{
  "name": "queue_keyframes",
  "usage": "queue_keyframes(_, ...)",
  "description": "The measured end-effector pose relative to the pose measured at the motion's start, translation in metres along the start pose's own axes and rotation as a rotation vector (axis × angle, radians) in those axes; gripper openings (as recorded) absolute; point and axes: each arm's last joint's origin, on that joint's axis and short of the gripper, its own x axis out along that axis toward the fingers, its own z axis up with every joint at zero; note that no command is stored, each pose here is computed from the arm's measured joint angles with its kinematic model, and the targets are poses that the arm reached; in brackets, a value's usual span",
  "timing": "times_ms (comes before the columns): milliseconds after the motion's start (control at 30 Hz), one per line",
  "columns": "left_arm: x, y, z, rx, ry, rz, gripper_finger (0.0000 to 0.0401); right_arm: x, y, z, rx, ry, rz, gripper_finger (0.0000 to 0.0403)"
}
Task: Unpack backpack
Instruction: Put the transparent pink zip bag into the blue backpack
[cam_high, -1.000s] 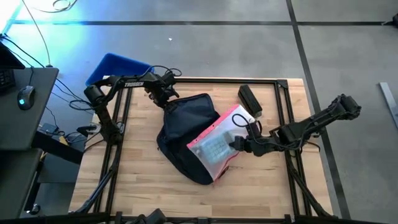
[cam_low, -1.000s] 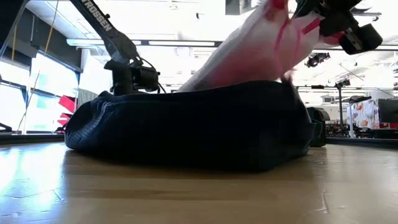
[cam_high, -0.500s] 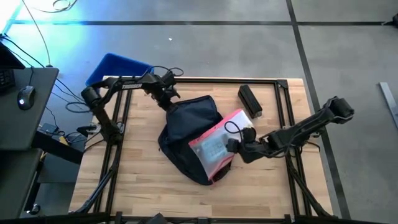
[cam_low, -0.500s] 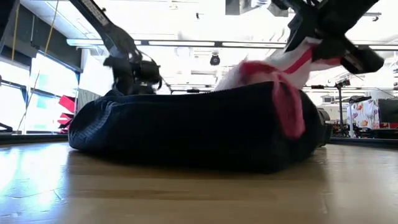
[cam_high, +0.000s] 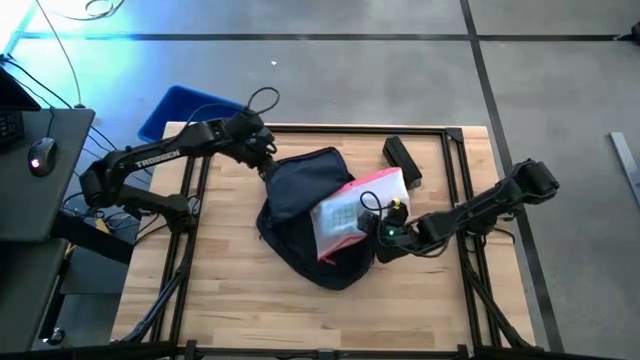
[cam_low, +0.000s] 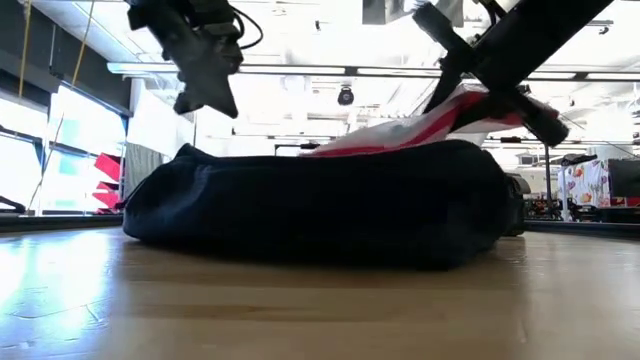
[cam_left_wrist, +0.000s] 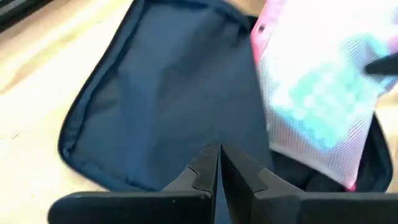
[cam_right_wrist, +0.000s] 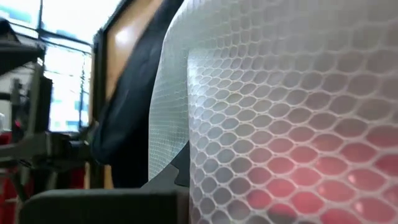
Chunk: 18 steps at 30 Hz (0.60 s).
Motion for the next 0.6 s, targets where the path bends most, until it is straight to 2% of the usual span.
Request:
queue_keyframes(133,-0.001,0.003,-0.008,0.005,0.074,0.055,0.0004,0.007,0.002,0.009,-0.009,-0.067,-0.004,0.0047)
queue_keyframes(233,0.004,0.007,-0.017,-0.01,0.129,0.074,0.0022,0.014,0.004,0.018,0.008,-0.125,-0.007,0.0047)
queue_keyframes(367,0.018,0.017,-0.042,-0.061,0.239,0.107,0.0049,0.023,0.005,0.03,-0.007,-0.17,-0.05,0.0047)
queue_keyframes(467,0.035,0.025,-0.063,-0.096,0.3,0.126,0.0062,0.024,0.01,0.04,-0.056,-0.19,-0.118,0.0047)
queue_keyframes(600,0.058,0.03,-0.088,-0.133,0.282,0.114,0.0066,0.025,0.029,0.048,-0.151,-0.147,-0.133,0.0047)
